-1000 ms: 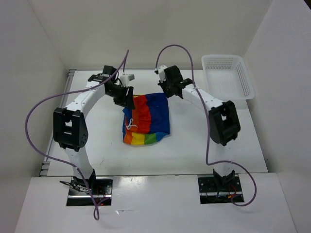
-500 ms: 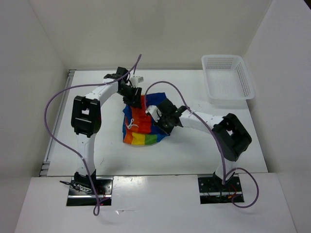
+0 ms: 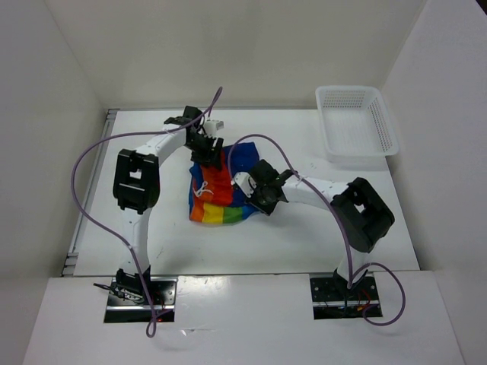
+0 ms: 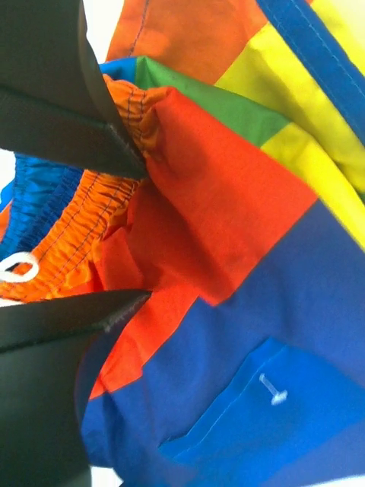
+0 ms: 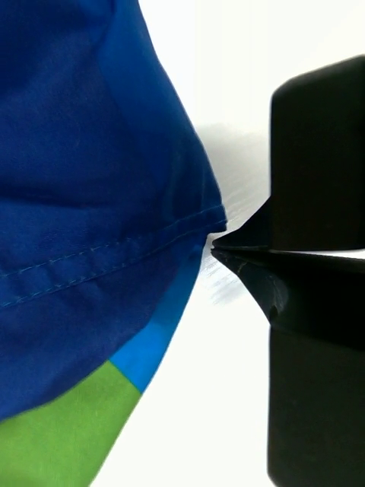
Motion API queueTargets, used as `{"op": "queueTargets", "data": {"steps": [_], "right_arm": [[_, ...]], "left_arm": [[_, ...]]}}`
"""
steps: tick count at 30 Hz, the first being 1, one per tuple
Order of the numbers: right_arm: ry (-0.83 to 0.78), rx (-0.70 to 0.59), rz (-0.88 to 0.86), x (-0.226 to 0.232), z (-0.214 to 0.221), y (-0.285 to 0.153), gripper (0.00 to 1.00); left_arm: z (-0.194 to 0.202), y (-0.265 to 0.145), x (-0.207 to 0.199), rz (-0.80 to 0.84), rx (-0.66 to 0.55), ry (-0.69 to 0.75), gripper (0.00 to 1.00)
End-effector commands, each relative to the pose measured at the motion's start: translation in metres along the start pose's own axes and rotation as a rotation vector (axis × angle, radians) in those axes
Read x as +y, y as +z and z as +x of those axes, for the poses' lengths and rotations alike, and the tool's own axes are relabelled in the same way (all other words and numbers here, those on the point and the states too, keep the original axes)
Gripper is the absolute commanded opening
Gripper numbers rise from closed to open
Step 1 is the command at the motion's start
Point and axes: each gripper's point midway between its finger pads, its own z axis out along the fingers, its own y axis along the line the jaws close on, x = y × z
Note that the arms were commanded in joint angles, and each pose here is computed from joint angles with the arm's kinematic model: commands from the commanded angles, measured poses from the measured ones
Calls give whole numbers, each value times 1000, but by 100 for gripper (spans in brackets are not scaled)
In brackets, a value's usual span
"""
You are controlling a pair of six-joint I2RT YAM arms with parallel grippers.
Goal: Fold and stack the shorts
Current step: Fold the shorts
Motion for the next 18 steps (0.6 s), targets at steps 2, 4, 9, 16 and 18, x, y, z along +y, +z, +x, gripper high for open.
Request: {"op": "queueTargets", "data": {"steps": [2, 4, 9, 16, 18], "right_arm": [[-50, -165, 35, -17, -58, -49, 20], [32, -244, 19, -26, -78, -69, 53], [422, -402, -41, -85, -89, -84, 80], [556, -348, -109, -93, -79, -33, 88], [589, -331, -130, -92, -76, -20, 88]], "left_arm": [[-47, -79, -40, 63, -206, 94, 78], [-53, -106, -49, 74, -259, 112, 87], [-39, -138, -32, -9, -301, 81, 99], [45, -78, 6, -29, -47, -79, 99], [57, -69, 13, -28, -19, -102, 99]]}}
